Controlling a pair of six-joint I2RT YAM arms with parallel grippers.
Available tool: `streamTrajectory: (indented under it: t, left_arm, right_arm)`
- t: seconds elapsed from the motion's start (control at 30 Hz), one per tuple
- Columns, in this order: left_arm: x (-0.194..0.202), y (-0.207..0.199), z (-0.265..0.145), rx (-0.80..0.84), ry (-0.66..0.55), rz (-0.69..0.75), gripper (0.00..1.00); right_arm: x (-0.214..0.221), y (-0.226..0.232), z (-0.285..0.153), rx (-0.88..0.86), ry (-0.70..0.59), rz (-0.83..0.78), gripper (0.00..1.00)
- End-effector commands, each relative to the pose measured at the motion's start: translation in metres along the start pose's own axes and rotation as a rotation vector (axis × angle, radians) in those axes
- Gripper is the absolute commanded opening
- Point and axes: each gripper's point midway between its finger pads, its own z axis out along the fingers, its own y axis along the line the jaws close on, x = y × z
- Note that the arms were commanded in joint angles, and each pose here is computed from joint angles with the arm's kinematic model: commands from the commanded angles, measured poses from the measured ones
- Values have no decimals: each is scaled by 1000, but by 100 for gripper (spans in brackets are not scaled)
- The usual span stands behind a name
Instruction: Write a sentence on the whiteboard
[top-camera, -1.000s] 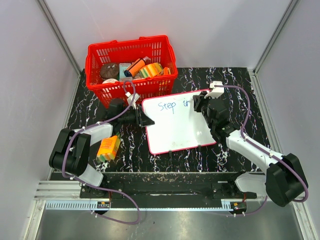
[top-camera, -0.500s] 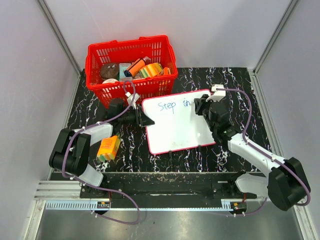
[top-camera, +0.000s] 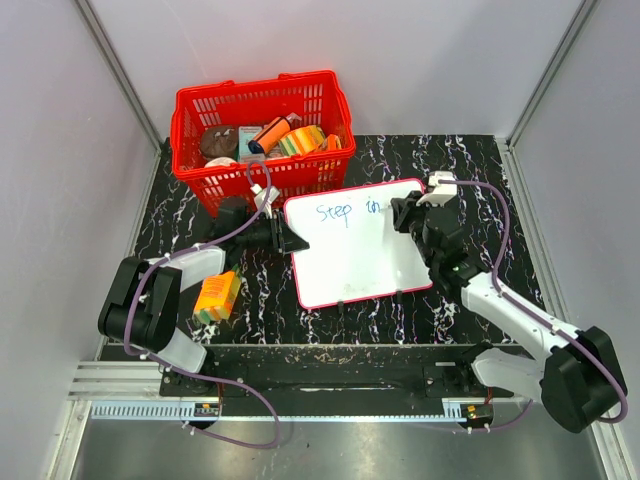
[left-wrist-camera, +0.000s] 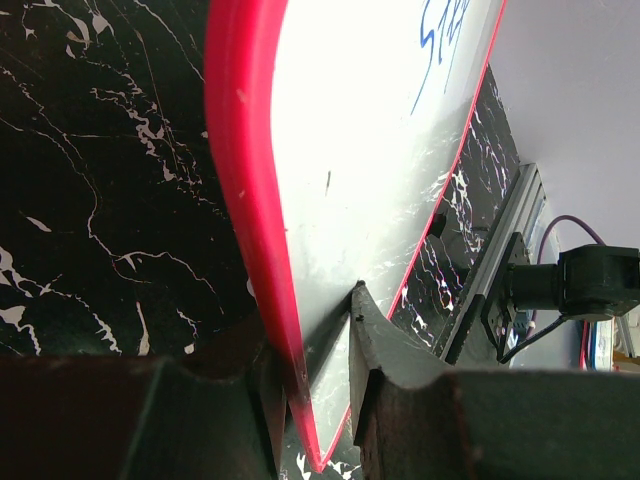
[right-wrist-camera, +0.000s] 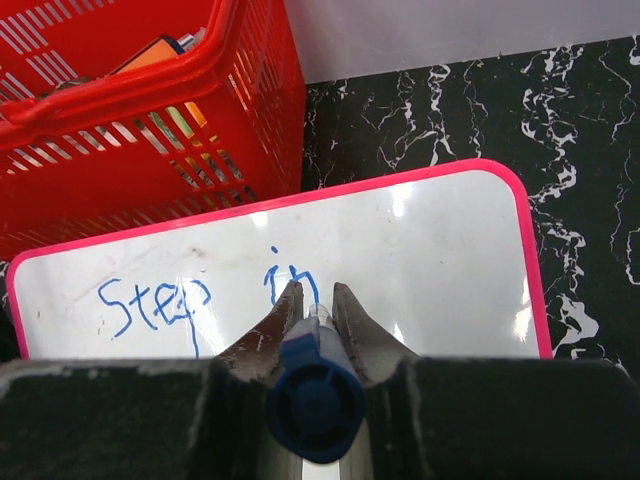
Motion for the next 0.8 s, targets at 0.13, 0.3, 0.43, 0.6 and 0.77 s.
streamTrajectory:
  t: [0.13, 0.3, 0.43, 0.6, 0.77]
  left_arm:
    - [22, 45, 6, -197, 45, 105, 0]
    - [22, 45, 6, -198, 45, 105, 0]
    - [21, 45, 6, -196, 44, 105, 0]
    - [22, 46, 6, -199, 47, 102, 0]
    - [22, 45, 6, -197, 46, 104, 0]
  right_arm:
    - [-40, 4, 7, 12, -99, 2, 0]
    - [-38, 2, 13, 26, -90, -5, 0]
    - [-38, 0, 14, 38, -94, -3, 0]
    - [-41, -3, 15, 45, -102, 6, 0]
    - [-43, 1, 17, 32, -102, 7, 0]
